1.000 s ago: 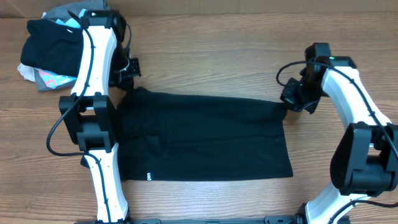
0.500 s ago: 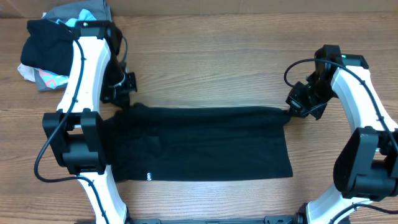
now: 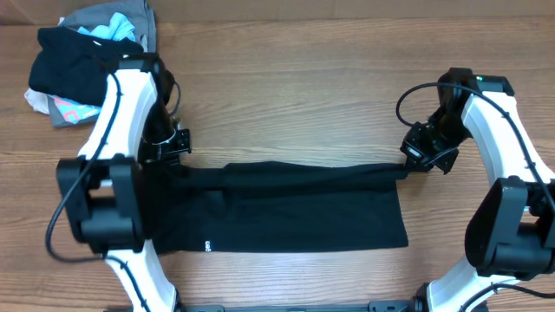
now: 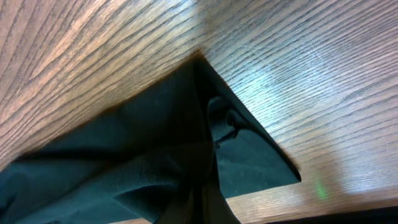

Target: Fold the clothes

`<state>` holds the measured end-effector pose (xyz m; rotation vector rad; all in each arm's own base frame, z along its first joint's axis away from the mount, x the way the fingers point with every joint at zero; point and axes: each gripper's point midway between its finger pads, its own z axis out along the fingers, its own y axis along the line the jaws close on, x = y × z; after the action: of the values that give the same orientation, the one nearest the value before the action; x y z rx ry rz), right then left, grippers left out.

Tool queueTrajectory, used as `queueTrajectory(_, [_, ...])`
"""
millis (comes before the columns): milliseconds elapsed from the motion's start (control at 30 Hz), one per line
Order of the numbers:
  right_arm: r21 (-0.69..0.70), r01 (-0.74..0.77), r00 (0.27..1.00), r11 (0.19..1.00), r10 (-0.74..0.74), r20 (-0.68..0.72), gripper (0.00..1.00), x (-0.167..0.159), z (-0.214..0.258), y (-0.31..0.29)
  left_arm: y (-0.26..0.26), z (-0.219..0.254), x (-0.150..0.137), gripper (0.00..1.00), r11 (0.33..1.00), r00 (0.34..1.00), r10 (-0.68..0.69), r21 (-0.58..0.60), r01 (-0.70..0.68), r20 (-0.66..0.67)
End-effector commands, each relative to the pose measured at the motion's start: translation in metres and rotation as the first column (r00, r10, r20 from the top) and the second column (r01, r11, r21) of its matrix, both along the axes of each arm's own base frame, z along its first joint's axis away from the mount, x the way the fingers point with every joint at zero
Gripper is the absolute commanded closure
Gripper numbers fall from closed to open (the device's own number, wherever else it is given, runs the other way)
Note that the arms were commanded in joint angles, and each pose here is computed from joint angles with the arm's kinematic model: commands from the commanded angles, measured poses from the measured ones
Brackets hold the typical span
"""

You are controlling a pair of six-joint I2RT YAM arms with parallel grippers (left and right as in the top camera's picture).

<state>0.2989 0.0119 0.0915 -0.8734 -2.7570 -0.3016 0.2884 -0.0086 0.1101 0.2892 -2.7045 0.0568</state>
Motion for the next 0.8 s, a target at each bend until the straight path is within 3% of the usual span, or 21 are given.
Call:
queueTrajectory(0, [-0.007, -0.007, 0.998, 1.000, 0.008, 0.061, 0.96, 0.005, 0.019, 0.000, -0.002, 0.047, -0.004, 0.96, 1.000, 0.986, 0.020, -0.020, -0.017, 0.166])
queueTrajectory(200, [-0.007, -0.009, 0.999, 1.000, 0.009, 0.046, 0.96, -0.001, 0.021, 0.000, -0.006, 0.056, -0.016, 0.96, 0.999, 0.982, 0.027, -0.041, -0.020, 0.186])
queueTrajectory(400, [-0.009, -0.029, 0.999, 1.000, 0.029, 0.022, 0.96, -0.008, 0.022, 0.000, -0.007, 0.014, -0.047, 0.96, 0.999, 0.998, 0.030, -0.041, -0.028, 0.049])
queueTrajectory(567, [-0.020, -0.036, 0.999, 0.999, 0.035, -0.031, 0.96, -0.021, 0.014, -0.002, -0.007, -0.028, -0.064, 0.96, 0.998, 0.999, 0.052, -0.032, -0.052, 0.003])
queueTrajectory(767, [-0.061, -0.047, 0.996, 0.997, 0.042, -0.081, 0.96, -0.036, 0.008, -0.009, -0.003, -0.044, -0.071, 0.96, 0.998, 0.998, 0.057, -0.010, -0.057, -0.007])
